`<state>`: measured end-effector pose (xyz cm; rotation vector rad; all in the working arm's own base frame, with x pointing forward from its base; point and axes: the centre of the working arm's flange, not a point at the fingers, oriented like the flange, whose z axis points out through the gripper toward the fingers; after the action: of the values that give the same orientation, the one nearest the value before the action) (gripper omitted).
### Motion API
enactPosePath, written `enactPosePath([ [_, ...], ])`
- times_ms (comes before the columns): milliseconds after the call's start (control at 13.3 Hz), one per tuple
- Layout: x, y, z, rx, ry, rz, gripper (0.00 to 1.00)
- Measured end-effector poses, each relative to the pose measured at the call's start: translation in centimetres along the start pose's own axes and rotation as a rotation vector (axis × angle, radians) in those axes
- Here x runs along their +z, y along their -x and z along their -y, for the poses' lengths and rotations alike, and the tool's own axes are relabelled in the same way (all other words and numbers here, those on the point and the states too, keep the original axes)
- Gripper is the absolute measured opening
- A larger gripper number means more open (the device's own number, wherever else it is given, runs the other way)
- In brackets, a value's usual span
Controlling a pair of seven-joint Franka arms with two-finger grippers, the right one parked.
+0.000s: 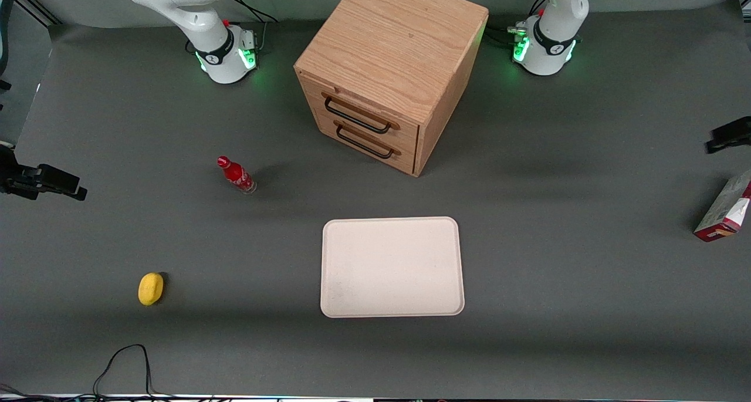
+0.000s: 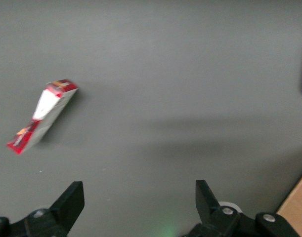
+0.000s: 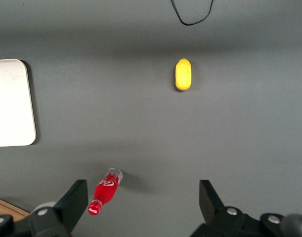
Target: Place red cookie box on tray
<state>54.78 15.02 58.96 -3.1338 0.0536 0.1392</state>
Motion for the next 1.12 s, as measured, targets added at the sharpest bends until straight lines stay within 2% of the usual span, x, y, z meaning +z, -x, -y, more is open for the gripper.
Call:
enactPosePath([
  [375,3.6,6.5,18.5,0.005,0.000,-0.032,1.00],
  [675,6.9,10.1,26.3,-0.027,-0.009,-0.050,1.00],
  [900,7.5,10.0,26.8,0.162,-0.012,-0.048,1.00],
  [1125,8.8,9.1,27.2,0.508,-0.040,-0.029,1.00],
])
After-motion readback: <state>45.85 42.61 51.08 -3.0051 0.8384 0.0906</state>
